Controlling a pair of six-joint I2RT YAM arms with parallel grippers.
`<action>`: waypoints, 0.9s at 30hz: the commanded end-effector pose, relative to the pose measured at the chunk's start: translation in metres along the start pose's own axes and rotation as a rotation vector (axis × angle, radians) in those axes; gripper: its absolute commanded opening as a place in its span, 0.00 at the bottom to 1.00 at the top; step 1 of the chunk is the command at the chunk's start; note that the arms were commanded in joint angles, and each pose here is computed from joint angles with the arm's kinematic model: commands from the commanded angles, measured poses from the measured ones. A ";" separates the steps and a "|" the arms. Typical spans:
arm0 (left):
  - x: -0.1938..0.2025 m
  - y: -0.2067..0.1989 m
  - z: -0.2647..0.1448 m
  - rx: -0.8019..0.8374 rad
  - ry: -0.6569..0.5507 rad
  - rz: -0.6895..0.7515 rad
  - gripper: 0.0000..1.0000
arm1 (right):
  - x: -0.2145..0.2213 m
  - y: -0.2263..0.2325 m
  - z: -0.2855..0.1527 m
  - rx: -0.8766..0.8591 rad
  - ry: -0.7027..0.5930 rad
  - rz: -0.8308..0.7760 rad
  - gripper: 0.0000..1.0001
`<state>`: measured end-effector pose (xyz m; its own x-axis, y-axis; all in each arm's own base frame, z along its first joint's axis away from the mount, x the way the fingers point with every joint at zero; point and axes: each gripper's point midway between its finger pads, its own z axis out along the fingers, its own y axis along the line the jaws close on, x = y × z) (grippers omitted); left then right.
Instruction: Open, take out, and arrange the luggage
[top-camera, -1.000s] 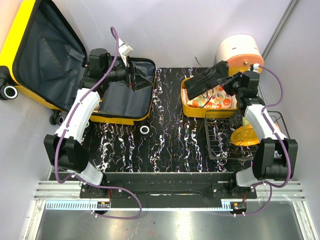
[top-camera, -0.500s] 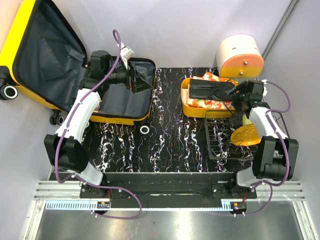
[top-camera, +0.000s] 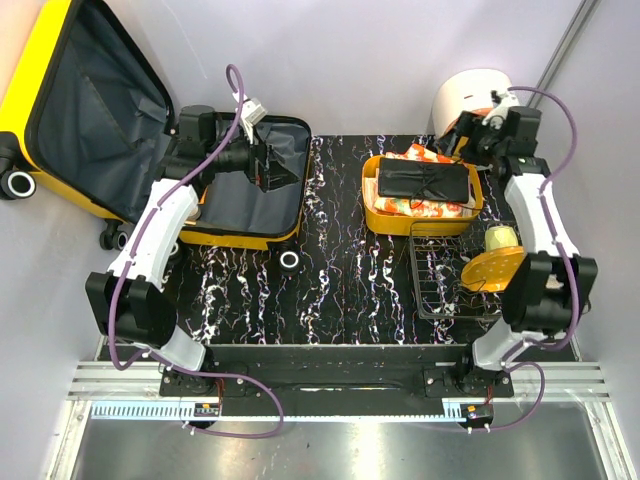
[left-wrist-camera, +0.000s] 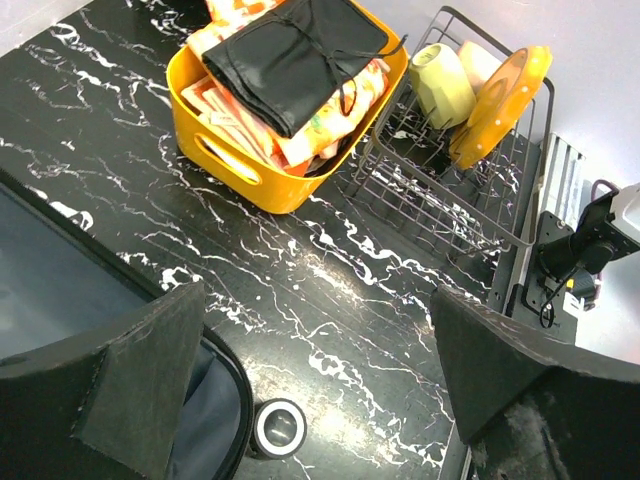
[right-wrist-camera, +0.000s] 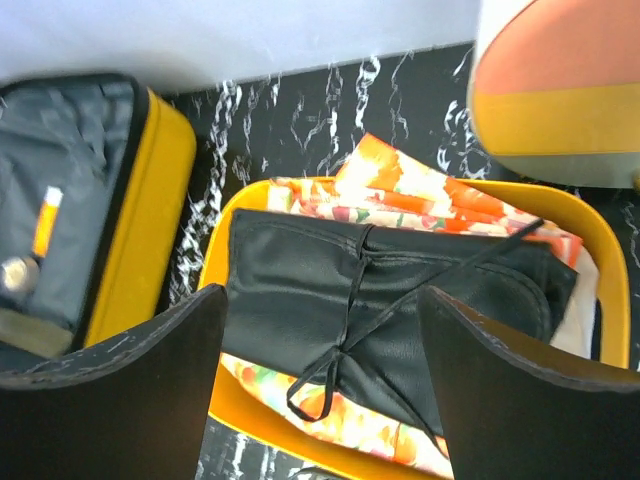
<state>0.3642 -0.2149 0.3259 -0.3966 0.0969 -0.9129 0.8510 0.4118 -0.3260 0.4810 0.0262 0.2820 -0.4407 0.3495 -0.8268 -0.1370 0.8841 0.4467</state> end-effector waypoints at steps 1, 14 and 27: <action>-0.013 0.011 -0.016 -0.061 -0.039 -0.001 0.98 | 0.055 0.002 0.038 -0.073 0.210 -0.167 0.86; 0.005 0.021 -0.036 -0.143 -0.024 -0.032 0.98 | 0.088 -0.007 0.048 -0.119 0.442 -0.358 0.85; 0.006 0.019 -0.044 -0.157 -0.029 -0.029 0.98 | 0.100 0.146 0.104 -0.365 0.330 -0.717 0.88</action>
<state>0.3682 -0.1714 0.3081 -0.4703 0.0580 -0.8806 0.7568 0.5398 -0.3686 0.4902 0.1874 0.2305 -0.4520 -0.3604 -0.8160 -0.6923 0.7185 0.0662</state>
